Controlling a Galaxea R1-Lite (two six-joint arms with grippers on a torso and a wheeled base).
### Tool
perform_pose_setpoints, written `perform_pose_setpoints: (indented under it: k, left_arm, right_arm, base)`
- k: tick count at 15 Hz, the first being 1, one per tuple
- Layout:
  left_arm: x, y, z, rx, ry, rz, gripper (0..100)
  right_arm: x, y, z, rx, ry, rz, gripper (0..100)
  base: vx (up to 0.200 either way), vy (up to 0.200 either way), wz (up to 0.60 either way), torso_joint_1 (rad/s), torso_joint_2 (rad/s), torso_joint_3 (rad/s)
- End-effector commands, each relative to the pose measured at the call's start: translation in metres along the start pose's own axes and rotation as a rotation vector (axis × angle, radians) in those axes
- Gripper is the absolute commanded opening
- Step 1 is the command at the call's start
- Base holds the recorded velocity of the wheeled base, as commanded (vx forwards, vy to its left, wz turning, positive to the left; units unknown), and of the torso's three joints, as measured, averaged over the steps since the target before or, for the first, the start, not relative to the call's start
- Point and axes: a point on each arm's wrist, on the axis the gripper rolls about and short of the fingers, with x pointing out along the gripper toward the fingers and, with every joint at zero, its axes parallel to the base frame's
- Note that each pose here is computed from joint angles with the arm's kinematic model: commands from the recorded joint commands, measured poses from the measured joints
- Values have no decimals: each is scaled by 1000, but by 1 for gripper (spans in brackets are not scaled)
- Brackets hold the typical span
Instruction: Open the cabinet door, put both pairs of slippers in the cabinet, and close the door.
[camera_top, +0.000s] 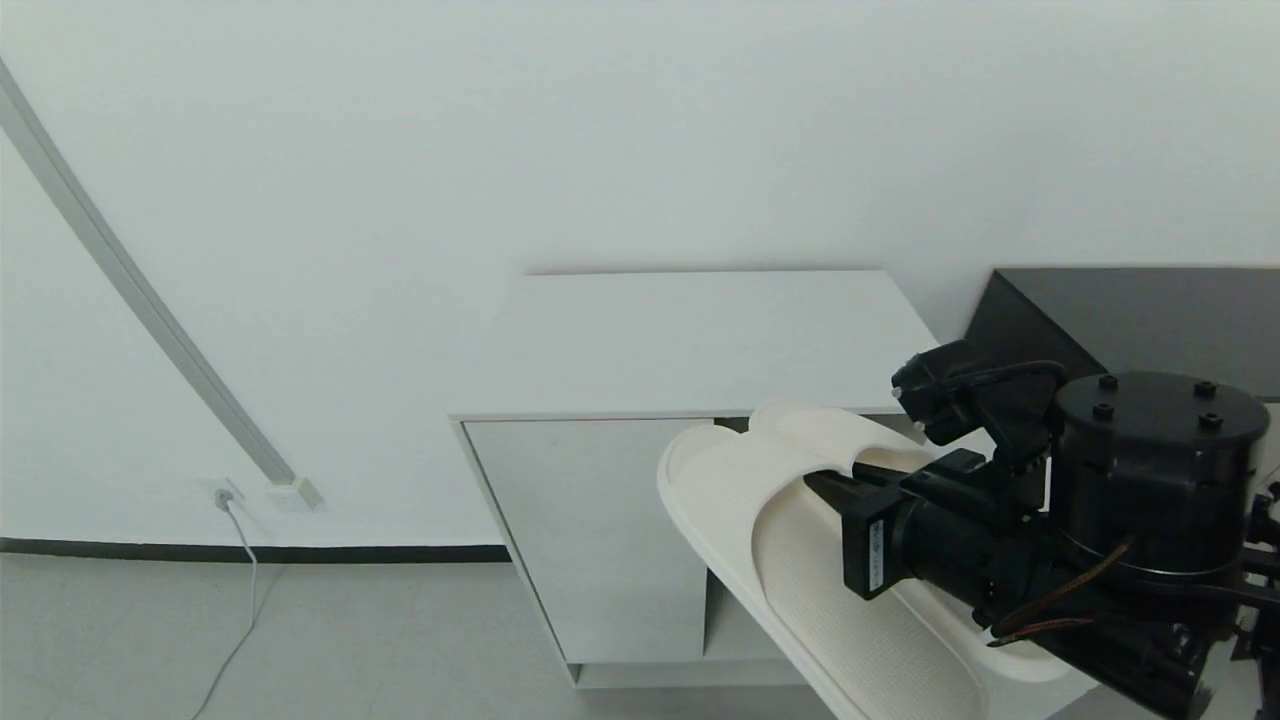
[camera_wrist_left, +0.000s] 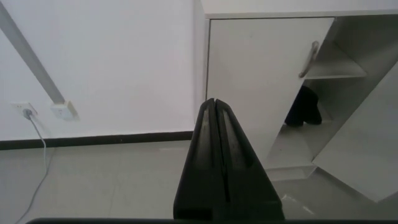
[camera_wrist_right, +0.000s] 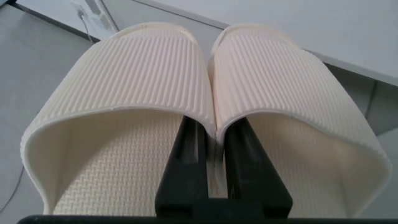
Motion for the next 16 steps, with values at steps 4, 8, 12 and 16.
perform_pose_setpoints:
  k: [4,8,12,16]
  left_arm:
    - [0,0,0,0,1,0,0]
    - [0,0,0,0,1,0,0]
    - [0,0,0,-1,1,2,0]
    - [0,0,0,-1,1,2,0]
  right_arm:
    - [0,1,-5,-7,17,7,0]
    - [-1,2,-8,-9,25,14,0]
    - [-1,2,-10,-12,34,16,0]
    - [-1,2,-12,-14,42,17,0]
  base:
    - [0,-200,0,5,4,1]
    - [0,-150,0,3,2,1]
    - [0,0,0,0,0,0]
    - [0,0,0,0,0,0]
